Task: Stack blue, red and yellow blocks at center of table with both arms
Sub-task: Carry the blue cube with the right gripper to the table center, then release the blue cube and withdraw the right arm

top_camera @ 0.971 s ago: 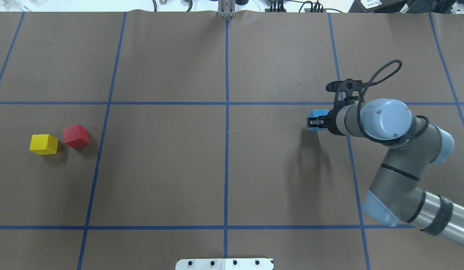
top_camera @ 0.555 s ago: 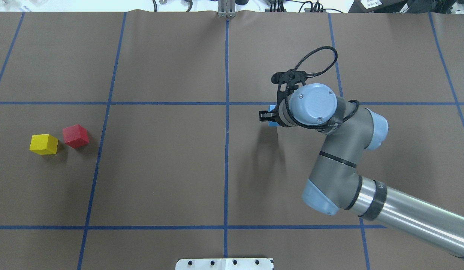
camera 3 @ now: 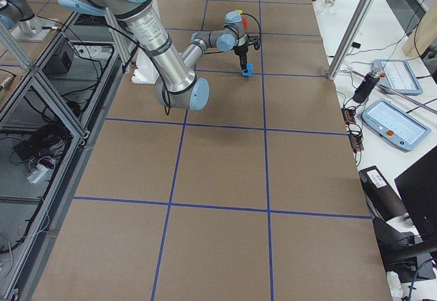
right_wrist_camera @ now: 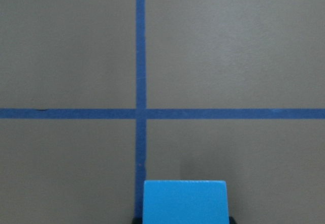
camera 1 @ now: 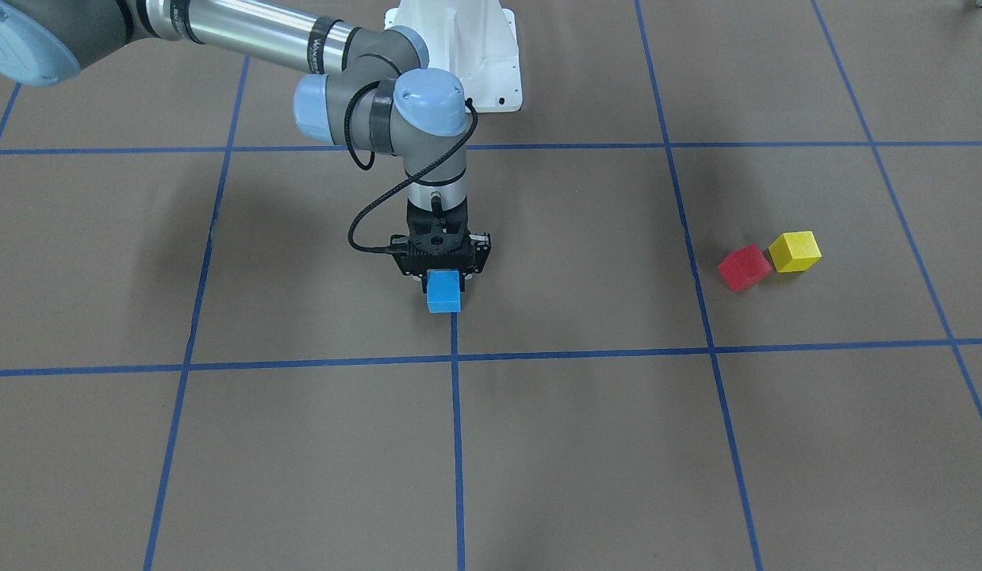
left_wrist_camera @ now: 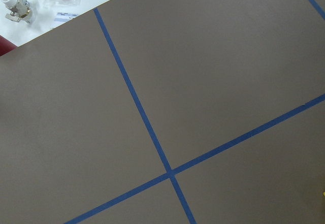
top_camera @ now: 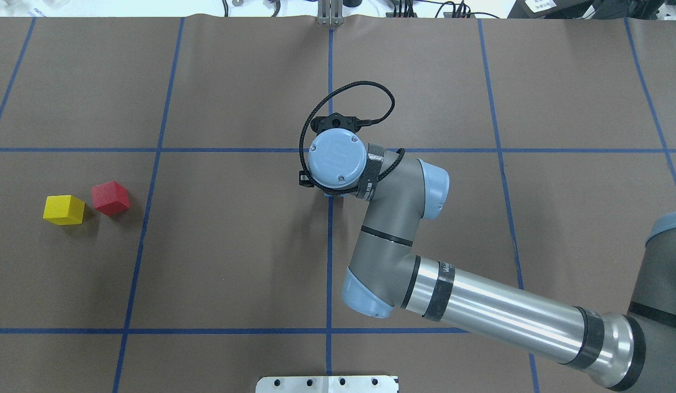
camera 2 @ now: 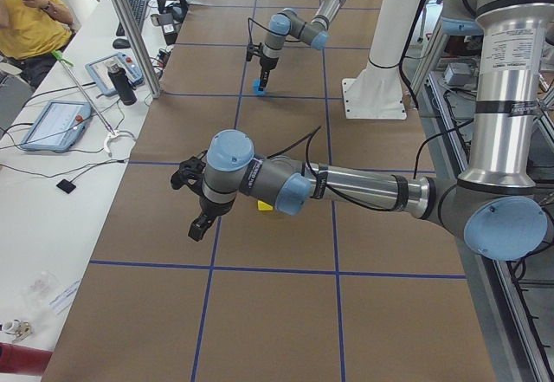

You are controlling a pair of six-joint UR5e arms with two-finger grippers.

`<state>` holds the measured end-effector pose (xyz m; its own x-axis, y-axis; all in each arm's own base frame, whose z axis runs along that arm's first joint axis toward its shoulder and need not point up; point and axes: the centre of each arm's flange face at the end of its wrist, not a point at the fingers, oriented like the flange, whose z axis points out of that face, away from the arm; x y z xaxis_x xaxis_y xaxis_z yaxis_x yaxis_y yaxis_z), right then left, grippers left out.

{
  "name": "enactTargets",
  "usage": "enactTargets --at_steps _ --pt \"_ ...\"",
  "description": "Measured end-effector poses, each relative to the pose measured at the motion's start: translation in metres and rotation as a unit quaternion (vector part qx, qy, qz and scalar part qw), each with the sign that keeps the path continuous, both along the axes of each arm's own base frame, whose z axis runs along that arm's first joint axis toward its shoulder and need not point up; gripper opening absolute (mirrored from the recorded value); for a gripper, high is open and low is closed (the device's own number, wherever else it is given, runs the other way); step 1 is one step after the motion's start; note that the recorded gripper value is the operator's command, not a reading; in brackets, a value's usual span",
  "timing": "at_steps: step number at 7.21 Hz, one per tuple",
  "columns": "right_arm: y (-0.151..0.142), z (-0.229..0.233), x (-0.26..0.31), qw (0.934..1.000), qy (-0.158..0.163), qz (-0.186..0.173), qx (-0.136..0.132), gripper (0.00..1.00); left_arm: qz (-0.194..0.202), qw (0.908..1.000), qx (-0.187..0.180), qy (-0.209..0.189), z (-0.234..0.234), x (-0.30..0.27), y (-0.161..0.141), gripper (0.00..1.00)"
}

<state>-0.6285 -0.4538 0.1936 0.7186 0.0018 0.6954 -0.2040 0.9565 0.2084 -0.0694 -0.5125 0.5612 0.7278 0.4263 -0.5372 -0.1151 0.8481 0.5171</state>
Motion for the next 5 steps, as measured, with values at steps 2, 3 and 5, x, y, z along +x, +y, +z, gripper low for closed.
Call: enactTargets --at_steps 2,3,5 --pt "0.0113 -0.0001 -0.0121 1.0 0.004 -0.005 0.002 0.99 0.0 1.0 0.0 0.0 0.0006 0.0 0.0004 1.0" --pt "0.0134 0.0013 -0.0139 1.0 0.006 -0.003 0.004 1.0 0.0 1.0 0.0 0.0 0.0005 0.0 0.0005 1.0" --pt "0.0127 -0.0005 -0.0116 0.9999 0.007 0.004 0.012 1.0 0.0 1.0 0.0 0.0 -0.0001 0.0001 0.0005 1.0"
